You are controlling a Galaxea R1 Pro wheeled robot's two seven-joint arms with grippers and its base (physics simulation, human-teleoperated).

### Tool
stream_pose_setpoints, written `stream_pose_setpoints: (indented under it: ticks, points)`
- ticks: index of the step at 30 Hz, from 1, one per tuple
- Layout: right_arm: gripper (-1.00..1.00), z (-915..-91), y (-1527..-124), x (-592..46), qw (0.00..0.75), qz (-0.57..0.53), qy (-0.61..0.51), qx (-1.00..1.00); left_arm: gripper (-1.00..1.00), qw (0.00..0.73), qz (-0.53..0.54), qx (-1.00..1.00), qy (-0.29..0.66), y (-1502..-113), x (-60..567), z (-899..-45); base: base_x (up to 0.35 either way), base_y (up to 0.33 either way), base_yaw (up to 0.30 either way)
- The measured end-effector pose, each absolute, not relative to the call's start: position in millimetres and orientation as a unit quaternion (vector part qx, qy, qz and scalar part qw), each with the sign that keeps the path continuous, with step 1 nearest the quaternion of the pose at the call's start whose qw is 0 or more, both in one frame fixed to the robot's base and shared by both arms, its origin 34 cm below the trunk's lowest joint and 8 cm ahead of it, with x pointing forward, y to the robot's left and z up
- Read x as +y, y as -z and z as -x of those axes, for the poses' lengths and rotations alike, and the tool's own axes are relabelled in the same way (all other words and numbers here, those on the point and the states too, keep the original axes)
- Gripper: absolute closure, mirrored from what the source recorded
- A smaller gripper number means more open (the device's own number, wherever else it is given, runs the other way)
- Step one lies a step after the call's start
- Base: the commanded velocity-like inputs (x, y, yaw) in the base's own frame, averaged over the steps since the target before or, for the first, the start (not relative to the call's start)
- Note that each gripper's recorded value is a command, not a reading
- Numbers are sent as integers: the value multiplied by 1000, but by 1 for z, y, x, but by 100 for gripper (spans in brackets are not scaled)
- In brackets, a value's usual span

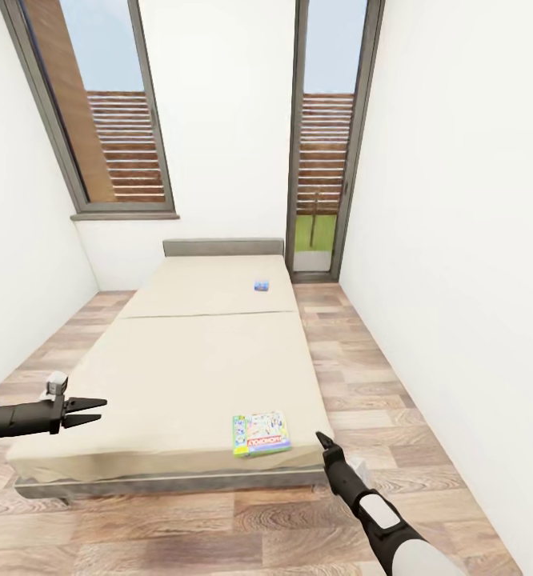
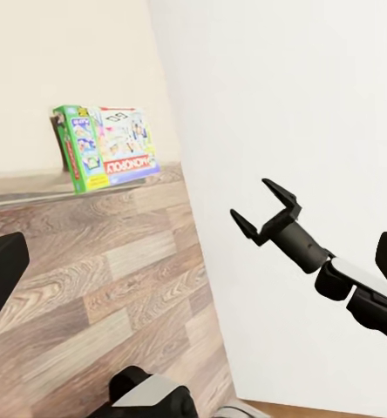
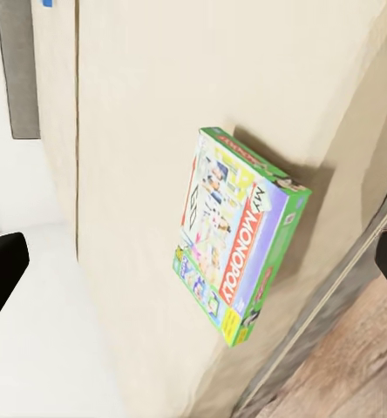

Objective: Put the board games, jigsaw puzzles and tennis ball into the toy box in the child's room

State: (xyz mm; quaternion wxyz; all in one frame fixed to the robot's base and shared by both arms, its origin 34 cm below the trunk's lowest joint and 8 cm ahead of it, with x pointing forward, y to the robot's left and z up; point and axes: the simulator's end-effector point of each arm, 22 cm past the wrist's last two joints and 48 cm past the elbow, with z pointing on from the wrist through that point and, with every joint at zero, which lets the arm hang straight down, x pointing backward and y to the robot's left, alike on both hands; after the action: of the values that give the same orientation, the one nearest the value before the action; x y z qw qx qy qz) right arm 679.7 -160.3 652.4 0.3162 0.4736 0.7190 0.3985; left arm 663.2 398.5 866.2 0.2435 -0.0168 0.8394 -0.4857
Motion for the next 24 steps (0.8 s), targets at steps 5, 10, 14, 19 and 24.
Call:
stream_pose_setpoints:
  ticks: [5,10,14,19,24]
  points:
    - [-100,-680,-646,-159,318,-472,-403,717,-100,243,17,839,486,-858,398,-663,0,0,0]
    - [-100,-680,-639,-156,317,-472,-408,714,-100,243,17,839,486,-850,398,-663,0,0,0]
    - [-100,-681,-636,-147,316,-472,-417,709,-100,243,16,839,487,-843,397,-663,0,0,0]
    - [-100,-680,-628,-144,313,-478,-422,704,-100,243,16,839,487,-834,397,-662,0,0,0]
    - [-100,-680,-619,-144,313,-478,-421,704,-100,243,16,839,488,-825,396,-662,0,0,0]
